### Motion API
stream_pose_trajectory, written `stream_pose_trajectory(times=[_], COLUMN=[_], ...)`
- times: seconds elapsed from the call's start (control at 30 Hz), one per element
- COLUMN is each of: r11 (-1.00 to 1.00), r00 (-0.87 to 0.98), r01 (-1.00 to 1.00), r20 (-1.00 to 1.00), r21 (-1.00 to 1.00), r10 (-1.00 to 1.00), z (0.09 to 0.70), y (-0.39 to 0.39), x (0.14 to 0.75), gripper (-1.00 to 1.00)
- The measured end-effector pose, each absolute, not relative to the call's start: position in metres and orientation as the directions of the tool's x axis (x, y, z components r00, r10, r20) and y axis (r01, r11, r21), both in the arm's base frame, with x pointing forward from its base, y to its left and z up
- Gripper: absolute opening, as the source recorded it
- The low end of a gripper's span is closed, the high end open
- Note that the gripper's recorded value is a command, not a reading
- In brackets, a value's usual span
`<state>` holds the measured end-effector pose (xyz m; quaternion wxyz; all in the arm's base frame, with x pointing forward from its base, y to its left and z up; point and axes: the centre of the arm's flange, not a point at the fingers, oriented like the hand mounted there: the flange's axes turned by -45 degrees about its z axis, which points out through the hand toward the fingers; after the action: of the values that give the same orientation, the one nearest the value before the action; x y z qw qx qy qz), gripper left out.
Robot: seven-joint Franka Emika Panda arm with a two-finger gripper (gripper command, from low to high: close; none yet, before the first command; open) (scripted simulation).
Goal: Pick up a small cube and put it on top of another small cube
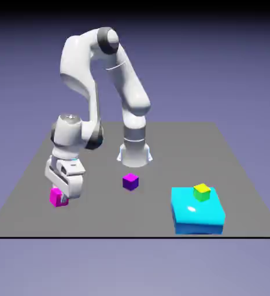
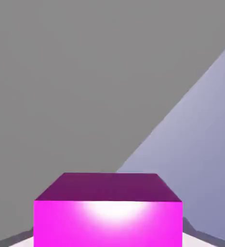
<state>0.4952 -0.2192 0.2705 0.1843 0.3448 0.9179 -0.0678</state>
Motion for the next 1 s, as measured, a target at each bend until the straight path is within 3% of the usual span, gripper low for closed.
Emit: stream_pose_trajectory(times=[0.23, 0.47, 0.73, 1.0], r11=[0.943, 0.952, 0.74, 0.416], r00=[-0.819, -0.815, -0.666, -0.411], r01=[0.306, -0.121, -0.588, -0.902], r20=[-0.54, -0.52, -0.324, -0.065], r21=[-0.128, -0.282, -0.326, -0.114], r10=[0.192, -0.258, -0.672, -0.909], z=[0.302, 0.302, 0.276, 0.25], y=[-0.153, -0.085, -0.033, -0.016], x=[0.479, 0.439, 0.362, 0.264], gripper=[-1.0, -1.0, -1.0, -1.0])
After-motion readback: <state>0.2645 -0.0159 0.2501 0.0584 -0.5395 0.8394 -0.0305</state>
